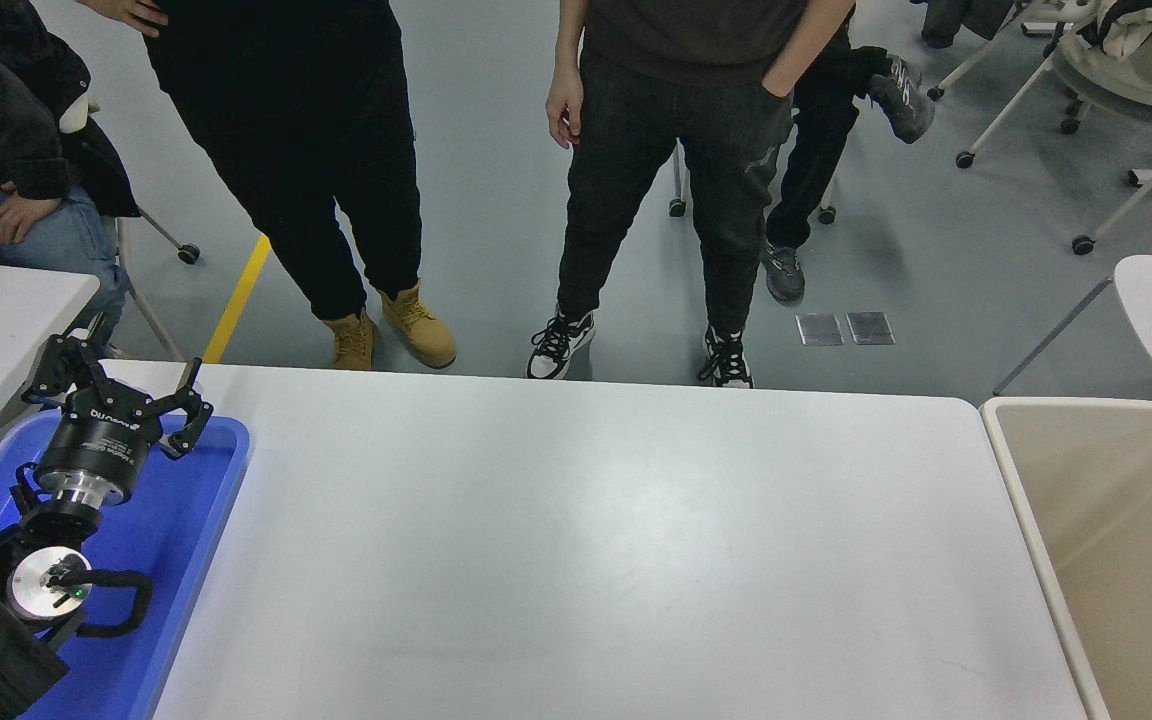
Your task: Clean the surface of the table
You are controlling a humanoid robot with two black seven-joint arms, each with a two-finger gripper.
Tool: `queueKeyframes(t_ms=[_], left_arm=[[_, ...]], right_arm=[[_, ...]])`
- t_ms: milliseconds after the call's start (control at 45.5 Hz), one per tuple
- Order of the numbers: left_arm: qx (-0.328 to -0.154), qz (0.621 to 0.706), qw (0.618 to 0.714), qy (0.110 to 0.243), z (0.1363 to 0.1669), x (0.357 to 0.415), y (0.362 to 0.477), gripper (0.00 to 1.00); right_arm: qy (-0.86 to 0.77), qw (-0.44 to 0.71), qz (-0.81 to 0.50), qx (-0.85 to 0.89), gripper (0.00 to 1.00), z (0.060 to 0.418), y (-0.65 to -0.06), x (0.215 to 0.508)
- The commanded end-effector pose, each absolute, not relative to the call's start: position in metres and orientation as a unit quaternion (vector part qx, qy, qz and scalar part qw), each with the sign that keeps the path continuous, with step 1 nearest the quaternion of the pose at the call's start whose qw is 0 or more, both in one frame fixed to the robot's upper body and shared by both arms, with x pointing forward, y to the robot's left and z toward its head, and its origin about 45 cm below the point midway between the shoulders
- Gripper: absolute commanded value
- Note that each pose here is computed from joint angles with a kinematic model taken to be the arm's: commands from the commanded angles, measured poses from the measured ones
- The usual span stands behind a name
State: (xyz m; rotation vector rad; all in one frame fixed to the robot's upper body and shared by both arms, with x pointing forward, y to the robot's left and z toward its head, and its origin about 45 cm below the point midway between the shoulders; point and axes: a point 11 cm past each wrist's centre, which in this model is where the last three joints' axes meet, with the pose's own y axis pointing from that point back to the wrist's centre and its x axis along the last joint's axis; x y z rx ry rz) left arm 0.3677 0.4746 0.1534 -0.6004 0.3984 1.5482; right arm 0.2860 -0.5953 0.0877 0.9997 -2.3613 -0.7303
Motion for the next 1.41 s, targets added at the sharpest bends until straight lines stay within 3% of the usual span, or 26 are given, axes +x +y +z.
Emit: queueKeyframes(t_ms=[0,220,330,396,484,549,637,1077,1253,1385], left_arm=[[-0.265,0.6834,0.6571,0.176,0.1534,0.3677,0.475,1.00],[-0.265,0.6834,0.6571,0.176,0.1534,0.3677,0.475,1.00],[-0.265,0.6834,0.6571,0.176,0.1534,0.3677,0.475,1.00],[-0.265,0.6834,0.6571,0.176,0.1534,0.3677,0.475,1.00],[-0.265,0.6834,0.6571,0.176,0.1534,0.3677,0.475,1.00],[-0.265,0.6834,0.6571,0.176,0.1534,0.3677,0.475,1.00],[-0.265,0.6834,0.6571,0.176,0.1534,0.3677,0.475,1.00],[-0.265,0.6834,0.6571,0.176,0.1534,0.3677,0.475,1.00],[-0.265,0.6834,0.6571,0.176,0.1534,0.3677,0.475,1.00],[-0.265,0.6834,0.6571,0.176,0.1534,0.3677,0.475,1.00]], right_arm=[[-0.859,0.233,-0.274,0.364,0.00,0.080,-0.590,0.283],[-0.852,0.238,-0.280,0.373,0.00,0.072,-0.578,0.287],[-0.846,0.247,-0.280,0.380,0.24,0.067,-0.571,0.289],[-0.844,0.251,-0.280,0.383,0.45,0.065,-0.569,0.289],[-0.840,0.256,-0.278,0.389,0.51,0.065,-0.567,0.290],[-0.836,0.263,-0.275,0.394,0.76,0.065,-0.566,0.291],[-0.831,0.269,-0.276,0.400,0.98,0.061,-0.560,0.293],[-0.824,0.264,-0.282,0.413,0.98,0.056,-0.546,0.300],[-0.847,0.215,-0.230,0.429,0.98,0.125,-0.569,0.350],[-0.836,0.173,-0.208,0.478,0.98,0.167,-0.553,0.392]])
